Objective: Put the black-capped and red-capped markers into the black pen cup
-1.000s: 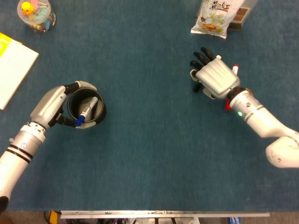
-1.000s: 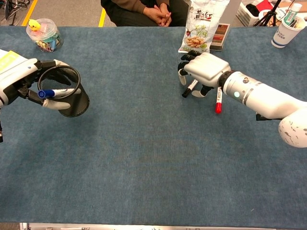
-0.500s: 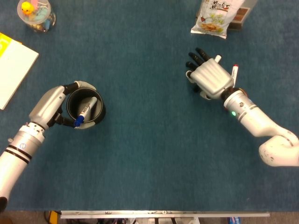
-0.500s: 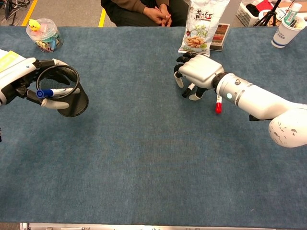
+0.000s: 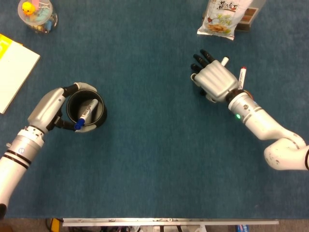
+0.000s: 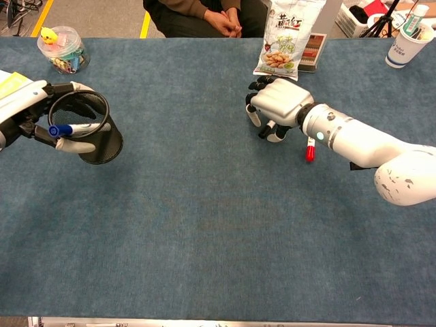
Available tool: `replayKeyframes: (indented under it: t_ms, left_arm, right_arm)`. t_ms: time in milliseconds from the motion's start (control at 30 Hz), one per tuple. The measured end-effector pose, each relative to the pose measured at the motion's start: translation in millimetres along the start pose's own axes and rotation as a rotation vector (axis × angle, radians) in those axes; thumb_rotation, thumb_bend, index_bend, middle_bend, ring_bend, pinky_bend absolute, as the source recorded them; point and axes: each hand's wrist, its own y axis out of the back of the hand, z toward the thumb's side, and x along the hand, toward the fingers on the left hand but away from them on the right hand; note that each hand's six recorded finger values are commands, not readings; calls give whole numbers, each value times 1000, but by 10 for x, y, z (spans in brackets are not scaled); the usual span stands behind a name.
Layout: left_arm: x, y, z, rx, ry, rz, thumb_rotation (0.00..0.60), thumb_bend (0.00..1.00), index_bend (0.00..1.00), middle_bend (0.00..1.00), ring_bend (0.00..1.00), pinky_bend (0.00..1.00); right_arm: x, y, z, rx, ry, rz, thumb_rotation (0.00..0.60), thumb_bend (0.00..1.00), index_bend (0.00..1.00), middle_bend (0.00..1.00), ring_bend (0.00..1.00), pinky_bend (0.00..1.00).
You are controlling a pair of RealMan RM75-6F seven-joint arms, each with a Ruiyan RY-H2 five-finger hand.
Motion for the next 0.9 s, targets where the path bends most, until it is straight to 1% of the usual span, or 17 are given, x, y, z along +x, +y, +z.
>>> replayKeyframes:
  t_ms: [267, 533, 900]
  left_arm:
    - [-3, 6, -8, -6, -1, 3, 600, 86, 290, 351, 349, 242]
    - [-7, 7, -25, -8, 1, 5, 600, 86, 286, 348, 348, 242]
    - [-4, 10, -10, -7, -3, 6, 600, 86, 283, 348, 348, 242]
  right_arm:
    - [-17, -12, -6, 17, -6, 12, 600, 228, 537, 267, 76, 45]
    - [-18, -39, -14, 34, -10, 26, 600, 231, 558, 273, 76, 46]
    - [6, -42, -62, 30, -22, 25, 600, 292, 617, 301, 75, 45]
